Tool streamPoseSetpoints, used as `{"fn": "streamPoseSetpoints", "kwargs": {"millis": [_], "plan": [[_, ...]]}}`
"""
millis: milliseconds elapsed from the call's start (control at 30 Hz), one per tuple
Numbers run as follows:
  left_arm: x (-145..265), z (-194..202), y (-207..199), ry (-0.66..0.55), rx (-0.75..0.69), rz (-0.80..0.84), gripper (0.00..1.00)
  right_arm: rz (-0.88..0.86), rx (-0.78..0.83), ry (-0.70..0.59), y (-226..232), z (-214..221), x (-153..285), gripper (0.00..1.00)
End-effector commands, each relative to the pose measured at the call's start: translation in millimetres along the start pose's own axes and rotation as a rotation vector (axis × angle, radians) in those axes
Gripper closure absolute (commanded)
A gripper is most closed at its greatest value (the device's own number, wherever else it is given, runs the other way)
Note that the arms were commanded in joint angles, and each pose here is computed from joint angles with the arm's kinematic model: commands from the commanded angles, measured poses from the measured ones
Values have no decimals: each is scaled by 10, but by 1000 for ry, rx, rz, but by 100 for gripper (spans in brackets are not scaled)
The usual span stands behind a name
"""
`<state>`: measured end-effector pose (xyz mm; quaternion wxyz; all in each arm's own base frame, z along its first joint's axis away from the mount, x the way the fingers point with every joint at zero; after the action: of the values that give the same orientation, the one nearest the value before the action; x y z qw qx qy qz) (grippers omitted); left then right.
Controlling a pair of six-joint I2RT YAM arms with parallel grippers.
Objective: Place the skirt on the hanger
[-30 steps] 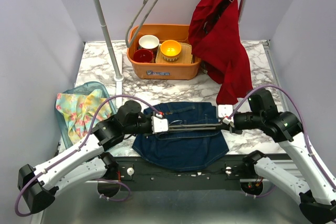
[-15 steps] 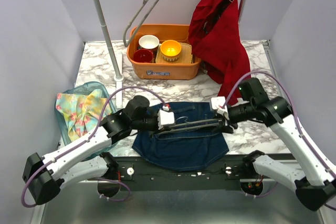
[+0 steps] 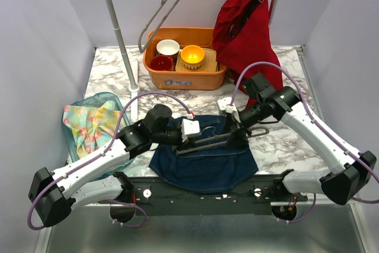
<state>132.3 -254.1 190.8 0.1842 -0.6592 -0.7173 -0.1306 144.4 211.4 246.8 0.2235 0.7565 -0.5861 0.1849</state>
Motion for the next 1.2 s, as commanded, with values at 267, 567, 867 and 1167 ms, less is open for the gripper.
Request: {"fn": "streamPoseSetpoints", "kwargs": {"millis": [267, 567, 867, 1167], "plan": [[-28, -176, -61, -41, 27, 57, 100, -8, 26, 83, -145, -75, -359, 73], [154, -306, 164, -86, 87, -168, 80, -11, -54, 19, -86, -26, -478, 99], [968, -766, -24, -342, 237, -382, 23, -61, -312, -146, 17, 87, -722, 99], [992, -528, -263, -508, 736, -323, 31, 11, -515, -337, -139, 275, -992, 99]]}}
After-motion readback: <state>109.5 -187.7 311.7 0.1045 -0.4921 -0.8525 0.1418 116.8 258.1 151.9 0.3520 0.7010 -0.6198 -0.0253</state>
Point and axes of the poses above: each gripper's point midway between its finger pads, its own x axis back along the fingers, its own y axis along the line the jaws close on, z = x × y, the point moved 3 cm from there along x, back along the fingers, and after that the axes turned 1 degree about x, right-handed, at the moved point
